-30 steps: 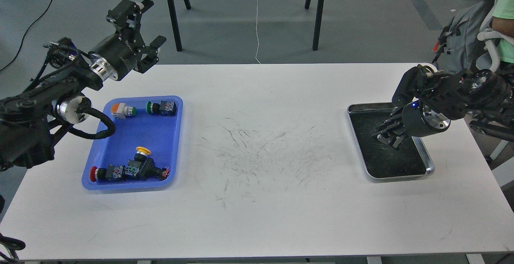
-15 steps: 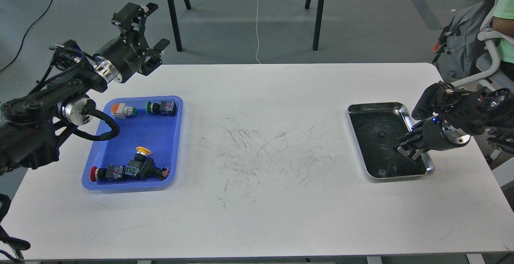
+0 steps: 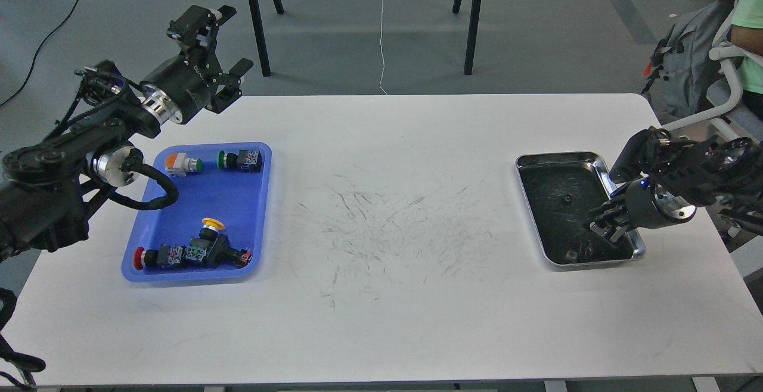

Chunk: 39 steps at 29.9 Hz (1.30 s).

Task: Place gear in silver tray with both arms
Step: 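Lift the gear with the right gripper and lower it into the silver tray, then open the right gripper and withdraw it from the silver tray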

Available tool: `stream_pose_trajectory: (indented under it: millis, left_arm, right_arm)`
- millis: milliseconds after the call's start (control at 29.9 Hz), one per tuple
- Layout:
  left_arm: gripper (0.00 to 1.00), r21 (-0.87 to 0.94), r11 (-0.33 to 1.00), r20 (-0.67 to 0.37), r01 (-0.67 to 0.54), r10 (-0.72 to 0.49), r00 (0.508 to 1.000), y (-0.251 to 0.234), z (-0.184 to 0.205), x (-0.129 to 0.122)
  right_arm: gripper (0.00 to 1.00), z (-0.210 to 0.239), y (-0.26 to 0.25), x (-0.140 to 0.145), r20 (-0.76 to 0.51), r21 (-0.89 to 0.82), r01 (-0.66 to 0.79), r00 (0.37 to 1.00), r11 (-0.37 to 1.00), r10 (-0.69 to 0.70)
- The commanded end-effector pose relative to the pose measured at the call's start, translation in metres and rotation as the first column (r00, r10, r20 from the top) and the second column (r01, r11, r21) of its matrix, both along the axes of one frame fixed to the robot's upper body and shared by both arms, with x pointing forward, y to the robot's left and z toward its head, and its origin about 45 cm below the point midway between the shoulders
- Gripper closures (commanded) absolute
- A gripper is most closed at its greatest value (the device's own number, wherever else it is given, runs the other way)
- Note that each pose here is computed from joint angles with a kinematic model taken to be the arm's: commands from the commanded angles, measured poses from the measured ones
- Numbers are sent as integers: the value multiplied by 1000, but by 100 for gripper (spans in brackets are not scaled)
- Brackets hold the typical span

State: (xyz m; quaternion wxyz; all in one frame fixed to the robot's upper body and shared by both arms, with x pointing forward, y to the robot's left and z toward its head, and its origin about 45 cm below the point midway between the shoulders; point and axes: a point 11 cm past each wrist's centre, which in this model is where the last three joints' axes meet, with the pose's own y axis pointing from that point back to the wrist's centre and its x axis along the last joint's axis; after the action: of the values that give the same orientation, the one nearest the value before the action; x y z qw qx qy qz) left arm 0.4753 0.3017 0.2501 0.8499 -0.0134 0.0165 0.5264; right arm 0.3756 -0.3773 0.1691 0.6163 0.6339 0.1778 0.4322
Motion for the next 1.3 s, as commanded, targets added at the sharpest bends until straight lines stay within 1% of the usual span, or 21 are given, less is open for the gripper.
stream_pose_trajectory:
  millis: [0, 33, 100, 267, 401, 468, 535, 568, 668, 735, 835, 902, 1002, 1069, 1170, 1270]
  left_arm:
    - [0, 0, 1000, 3, 1, -1, 1000, 0, 1, 1]
    - [0, 0, 1000, 3, 1, -1, 1000, 0, 1, 1]
    - [0, 1, 1000, 1, -1, 1, 1000, 1, 1, 0]
    - [0, 1, 1000, 0, -1, 1, 1000, 1, 0, 0]
    - [0, 1, 1000, 1, -1, 1, 1000, 1, 1, 0]
    - [0, 0, 1000, 1, 0, 0, 1000, 0, 1, 0]
    - [0, -1, 1000, 0, 1, -1, 1000, 0, 0, 0]
    - [0, -3, 1000, 1, 6, -6, 1000, -1, 1, 0]
    - [0, -12, 1000, 2, 17, -17, 1000, -2, 3, 0]
    - [0, -23, 999, 5, 31, -31, 1000, -6, 5, 0]
    - [0, -39, 999, 7, 28, -28, 1000, -5, 7, 1]
    - [0, -53, 998, 8, 37, -37, 999, -10, 8, 1]
    - [0, -80, 996, 15, 50, -49, 999, -21, 10, 4]
    - [0, -87, 995, 18, 50, -49, 999, -25, 10, 5]
    - [0, -102, 993, 20, 55, -53, 998, -31, 11, 6]
    - [0, -139, 989, 25, 50, -47, 999, -36, 13, 7]
  right_arm:
    - [67, 1, 1, 1, 5, 6, 6, 1000, 1000, -6]
    - [62, 1, 2, 2, 5, 11, 6, 1000, 1000, -6]
    - [54, 2, 3, 3, 10, 16, 8, 1000, 1000, -8]
    - [39, 5, 6, 6, 18, 28, 12, 1000, 1000, -13]
    - [35, 8, 10, 9, 30, 43, 13, 999, 999, -14]
    - [30, 14, 17, 17, 55, 72, 21, 998, 997, -25]
    - [19, 27, 33, 32, 96, 183, 74, 991, 980, -93]
    - [15, 29, 38, 35, 97, 240, 110, 986, 965, -137]
    - [10, 38, 49, 47, 96, 391, 202, 961, 898, -259]
    - [9, 48, 62, 57, 96, 473, 226, 947, 851, -305]
    - [9, 67, 77, 71, 70, 631, 270, 914, 727, -400]
    - [9, 81, 86, 79, -8, 766, 324, 869, 555, -495]
    - [9, 95, 90, 88, -157, 879, 382, 795, 284, -586]
    - [7, 104, 89, 92, -246, 910, 397, 751, 121, -613]
    - [5, 106, 81, 95, -388, 902, 419, 675, -106, -628]
    - [6, 111, 71, 99, -474, 877, 391, 609, -278, -636]
